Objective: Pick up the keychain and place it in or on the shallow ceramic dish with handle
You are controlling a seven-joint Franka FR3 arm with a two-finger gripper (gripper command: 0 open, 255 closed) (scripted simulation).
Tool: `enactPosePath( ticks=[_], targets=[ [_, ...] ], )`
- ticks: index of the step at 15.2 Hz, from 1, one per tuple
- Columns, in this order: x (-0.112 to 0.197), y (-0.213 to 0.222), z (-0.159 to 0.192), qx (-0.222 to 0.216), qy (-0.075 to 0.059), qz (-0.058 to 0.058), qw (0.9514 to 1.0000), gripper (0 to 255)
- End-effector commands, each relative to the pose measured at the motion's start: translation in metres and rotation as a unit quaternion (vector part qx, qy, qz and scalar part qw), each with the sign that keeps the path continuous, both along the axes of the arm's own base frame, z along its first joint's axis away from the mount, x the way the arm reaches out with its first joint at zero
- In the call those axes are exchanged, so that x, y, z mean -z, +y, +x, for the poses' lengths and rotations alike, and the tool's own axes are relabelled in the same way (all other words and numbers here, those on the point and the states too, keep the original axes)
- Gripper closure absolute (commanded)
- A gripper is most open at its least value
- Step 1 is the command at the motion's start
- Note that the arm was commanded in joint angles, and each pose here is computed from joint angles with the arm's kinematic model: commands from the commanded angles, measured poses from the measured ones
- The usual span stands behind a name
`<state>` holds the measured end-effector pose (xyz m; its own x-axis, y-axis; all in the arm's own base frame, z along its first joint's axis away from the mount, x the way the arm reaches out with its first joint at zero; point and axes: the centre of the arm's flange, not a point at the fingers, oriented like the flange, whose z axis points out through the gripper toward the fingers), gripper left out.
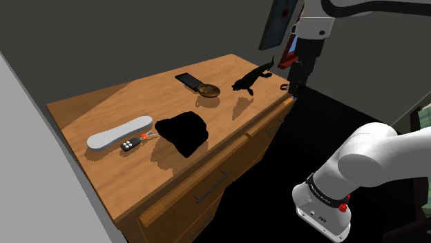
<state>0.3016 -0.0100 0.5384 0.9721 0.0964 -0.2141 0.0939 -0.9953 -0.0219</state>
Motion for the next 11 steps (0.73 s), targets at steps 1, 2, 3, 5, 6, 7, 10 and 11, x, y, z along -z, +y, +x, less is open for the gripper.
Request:
enactPosePath(
  ticks=[1,2,3,5,6,7,10,11],
  targets=[
    [0.000,0.000,0.000,0.000,0.000,0.000,1.0000,0],
    [0.004,0.012,0.001,0.006,-0.003,0.000,1.0000,0],
    [0.008,0.024,0.002,0.011,-0.006,0.000,0.9999,0],
    [0.016,0.048,0.005,0.022,-0.012,-0.001,0.9997,0],
    [0.019,0.060,0.007,0.028,-0.015,-0.001,0.9995,0],
    [0.023,0.072,0.009,0.033,-0.018,-0.001,0.9993,0],
    [0.035,0.108,0.015,0.050,-0.027,-0.002,0.9984,0],
    [0.039,0.120,0.018,0.056,-0.030,-0.002,0.9980,0]
  ],
)
